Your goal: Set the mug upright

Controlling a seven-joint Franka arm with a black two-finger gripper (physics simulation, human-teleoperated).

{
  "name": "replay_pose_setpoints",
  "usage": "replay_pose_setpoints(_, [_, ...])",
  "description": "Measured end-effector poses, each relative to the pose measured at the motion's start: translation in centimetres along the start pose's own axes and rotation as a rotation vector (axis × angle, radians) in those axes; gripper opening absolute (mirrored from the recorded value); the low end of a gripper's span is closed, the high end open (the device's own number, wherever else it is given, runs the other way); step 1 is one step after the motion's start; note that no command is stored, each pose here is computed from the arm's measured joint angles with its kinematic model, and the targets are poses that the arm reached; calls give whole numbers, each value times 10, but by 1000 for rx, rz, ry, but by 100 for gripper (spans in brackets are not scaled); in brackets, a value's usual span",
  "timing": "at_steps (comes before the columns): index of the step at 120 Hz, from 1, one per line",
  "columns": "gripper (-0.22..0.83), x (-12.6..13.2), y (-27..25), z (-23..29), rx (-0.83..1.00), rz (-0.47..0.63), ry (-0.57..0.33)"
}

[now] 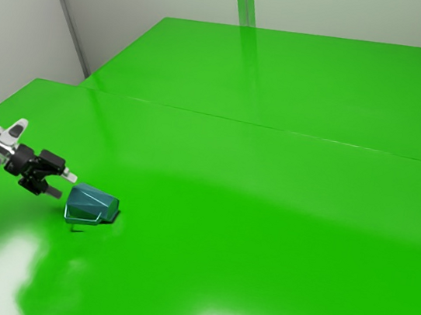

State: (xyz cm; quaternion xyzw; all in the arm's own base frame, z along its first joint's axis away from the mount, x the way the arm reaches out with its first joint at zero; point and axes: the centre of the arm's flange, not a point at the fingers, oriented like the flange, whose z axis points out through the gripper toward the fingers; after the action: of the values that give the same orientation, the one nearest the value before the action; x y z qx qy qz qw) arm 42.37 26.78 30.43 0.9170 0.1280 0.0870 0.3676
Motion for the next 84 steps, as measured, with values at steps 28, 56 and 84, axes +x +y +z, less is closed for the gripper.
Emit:
replay_pose_setpoints(28, [59, 2, 2, 11, -4, 16, -18])
replay_pose_setpoints(56, [59, -1, 2, 15, -7, 22, -27])
replay_pose_setpoints(84, [59, -4, 7, 27, -17, 32, -47])
